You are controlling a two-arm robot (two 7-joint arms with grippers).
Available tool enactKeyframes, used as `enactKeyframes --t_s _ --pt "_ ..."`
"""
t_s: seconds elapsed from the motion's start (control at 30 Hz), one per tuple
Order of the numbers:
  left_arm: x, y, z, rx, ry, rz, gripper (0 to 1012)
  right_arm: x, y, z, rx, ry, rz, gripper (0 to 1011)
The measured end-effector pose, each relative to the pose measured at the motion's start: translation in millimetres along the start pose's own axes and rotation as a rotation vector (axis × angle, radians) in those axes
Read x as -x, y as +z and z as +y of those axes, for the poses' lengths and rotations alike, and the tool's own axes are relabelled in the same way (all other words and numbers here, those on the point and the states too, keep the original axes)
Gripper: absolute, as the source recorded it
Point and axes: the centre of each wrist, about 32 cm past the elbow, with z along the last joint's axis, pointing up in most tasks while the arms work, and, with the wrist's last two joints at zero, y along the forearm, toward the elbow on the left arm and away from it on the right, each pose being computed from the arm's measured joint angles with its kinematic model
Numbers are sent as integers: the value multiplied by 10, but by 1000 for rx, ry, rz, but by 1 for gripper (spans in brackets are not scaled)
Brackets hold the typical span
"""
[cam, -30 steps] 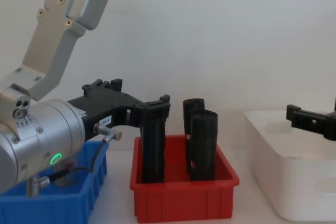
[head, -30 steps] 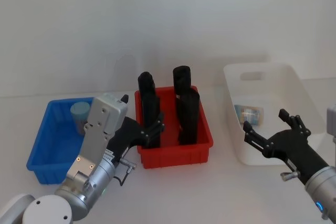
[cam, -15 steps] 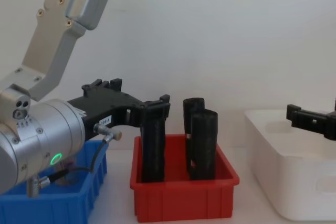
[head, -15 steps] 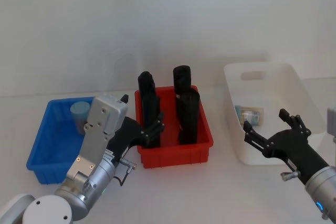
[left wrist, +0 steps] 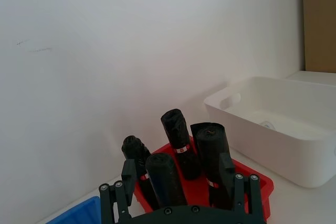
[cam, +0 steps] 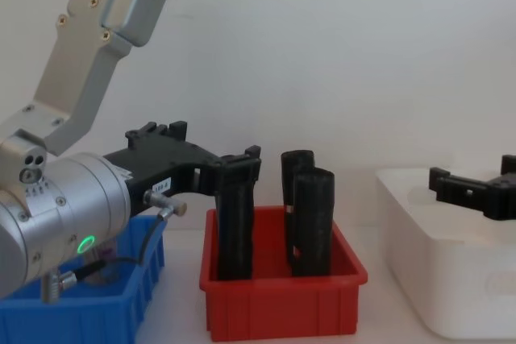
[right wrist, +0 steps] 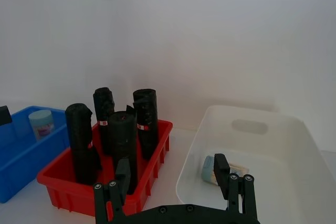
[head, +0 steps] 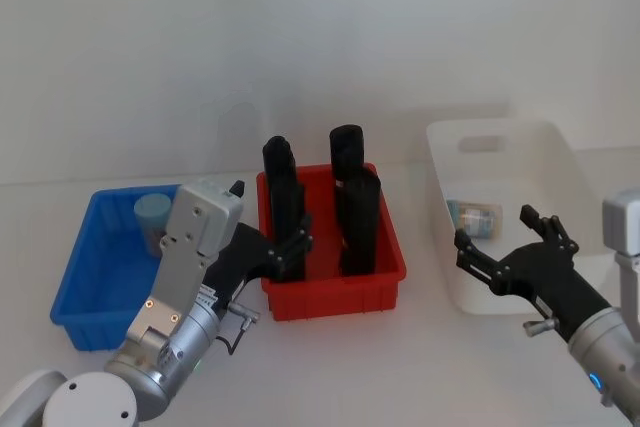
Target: Pick the cotton swabs from the blue box and place them into the white box.
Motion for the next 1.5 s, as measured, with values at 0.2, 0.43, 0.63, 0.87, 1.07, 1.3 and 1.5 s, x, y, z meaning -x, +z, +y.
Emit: enactKeyframes --t_s 0.2,0.43,0.63,0.87,1.07,1.3,1.5 --pt "0 0 0 0 0 0 1000 -18 -74 181 20 26 -15 1002" --pt "0 0 0 0 0 0 1000 -27 -162 414 40 60 -26 1002" --pt "0 0 0 0 0 0 1000 -22 -235 653 51 104 -33 1002" --pt "0 0 0 0 0 0 1000 10 -295 944 58 165 -42 1002" --pt "0 0 0 0 0 0 1000 46 -333 1162 65 207 -50 1002" --pt "0 0 0 0 0 0 1000 80 -357 1362 72 238 -58 1002" --pt "0 0 0 0 0 0 1000 106 -366 1504 76 254 -67 1002"
